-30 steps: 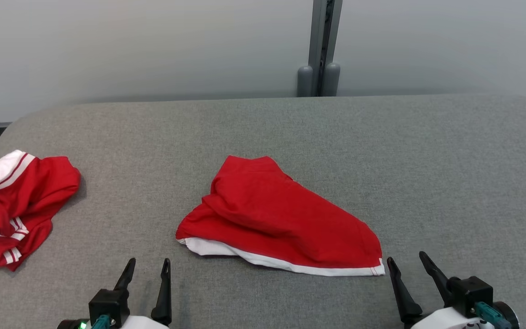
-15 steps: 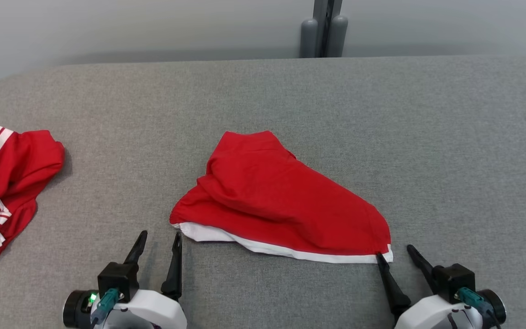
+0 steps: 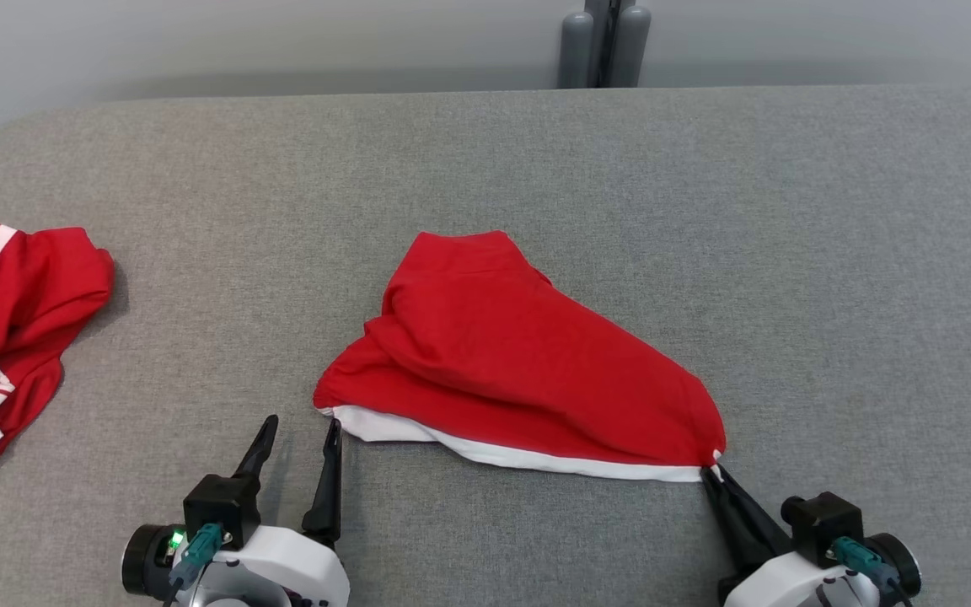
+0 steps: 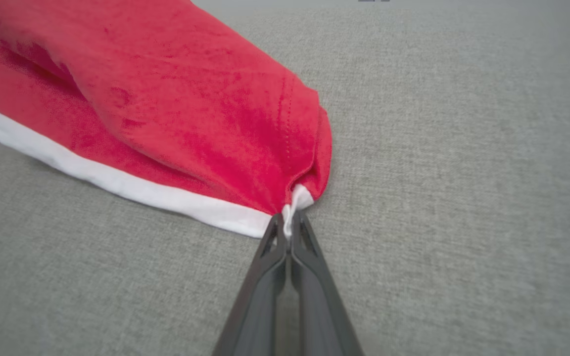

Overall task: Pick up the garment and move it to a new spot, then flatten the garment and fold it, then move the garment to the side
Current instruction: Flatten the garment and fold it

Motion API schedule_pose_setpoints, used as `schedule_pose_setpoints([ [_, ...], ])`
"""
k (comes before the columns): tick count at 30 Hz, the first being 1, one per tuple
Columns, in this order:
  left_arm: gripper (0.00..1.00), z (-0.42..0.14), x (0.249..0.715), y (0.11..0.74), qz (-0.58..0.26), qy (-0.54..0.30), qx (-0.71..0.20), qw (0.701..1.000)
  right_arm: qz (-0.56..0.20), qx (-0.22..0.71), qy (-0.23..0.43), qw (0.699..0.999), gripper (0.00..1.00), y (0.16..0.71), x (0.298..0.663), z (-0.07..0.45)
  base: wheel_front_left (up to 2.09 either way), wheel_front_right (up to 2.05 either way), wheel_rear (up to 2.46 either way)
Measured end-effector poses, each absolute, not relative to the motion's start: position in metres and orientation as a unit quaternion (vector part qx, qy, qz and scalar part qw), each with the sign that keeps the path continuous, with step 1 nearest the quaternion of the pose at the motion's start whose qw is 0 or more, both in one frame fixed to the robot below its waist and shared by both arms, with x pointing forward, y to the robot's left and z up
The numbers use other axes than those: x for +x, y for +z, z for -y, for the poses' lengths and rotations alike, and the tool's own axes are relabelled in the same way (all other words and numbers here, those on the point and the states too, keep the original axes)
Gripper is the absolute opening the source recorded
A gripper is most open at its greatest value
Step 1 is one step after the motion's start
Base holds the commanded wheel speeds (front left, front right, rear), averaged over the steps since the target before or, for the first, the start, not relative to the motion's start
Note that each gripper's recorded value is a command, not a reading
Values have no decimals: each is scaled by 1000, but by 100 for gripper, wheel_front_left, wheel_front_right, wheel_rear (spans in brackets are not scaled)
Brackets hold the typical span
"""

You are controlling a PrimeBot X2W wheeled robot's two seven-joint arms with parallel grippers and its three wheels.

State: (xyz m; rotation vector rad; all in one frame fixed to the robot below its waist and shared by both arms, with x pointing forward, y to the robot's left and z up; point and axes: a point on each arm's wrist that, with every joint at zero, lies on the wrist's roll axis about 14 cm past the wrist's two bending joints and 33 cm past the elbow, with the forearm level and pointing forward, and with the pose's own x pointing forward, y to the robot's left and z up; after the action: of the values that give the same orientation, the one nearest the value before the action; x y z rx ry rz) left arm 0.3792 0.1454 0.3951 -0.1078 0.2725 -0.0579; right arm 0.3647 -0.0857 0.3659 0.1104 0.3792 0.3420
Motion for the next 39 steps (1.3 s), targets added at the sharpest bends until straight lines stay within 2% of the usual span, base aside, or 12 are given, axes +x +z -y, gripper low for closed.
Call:
schedule_pose_setpoints([
  [11, 100, -118, 379, 381, -161, -77, -77, 981, -170, 45, 121, 977, 0, 374, 378, 123, 0, 0, 0],
  [26, 100, -95, 383, 381, -162, -123, -96, 974, -158, 38, 108, 981, 0, 379, 389, 134, 0, 0, 0],
  [27, 90, -93, 383, 380, -163, -126, -99, 973, -159, 39, 107, 981, 0, 379, 389, 134, 0, 0, 0],
  [28, 55, -92, 382, 380, -164, -128, -99, 973, -158, 39, 107, 981, 0, 379, 389, 134, 0, 0, 0],
  [29, 25, -91, 382, 379, -164, -129, -99, 973, -157, 39, 108, 981, 0, 380, 390, 134, 0, 0, 0],
  [30, 0, -91, 382, 379, -166, -129, -99, 973, -156, 39, 108, 981, 0, 380, 391, 134, 0, 0, 0],
  [39, 0, -95, 389, 396, -136, -127, -99, 977, -118, 49, 105, 986, 0, 403, 405, 133, 0, 0, 0],
])
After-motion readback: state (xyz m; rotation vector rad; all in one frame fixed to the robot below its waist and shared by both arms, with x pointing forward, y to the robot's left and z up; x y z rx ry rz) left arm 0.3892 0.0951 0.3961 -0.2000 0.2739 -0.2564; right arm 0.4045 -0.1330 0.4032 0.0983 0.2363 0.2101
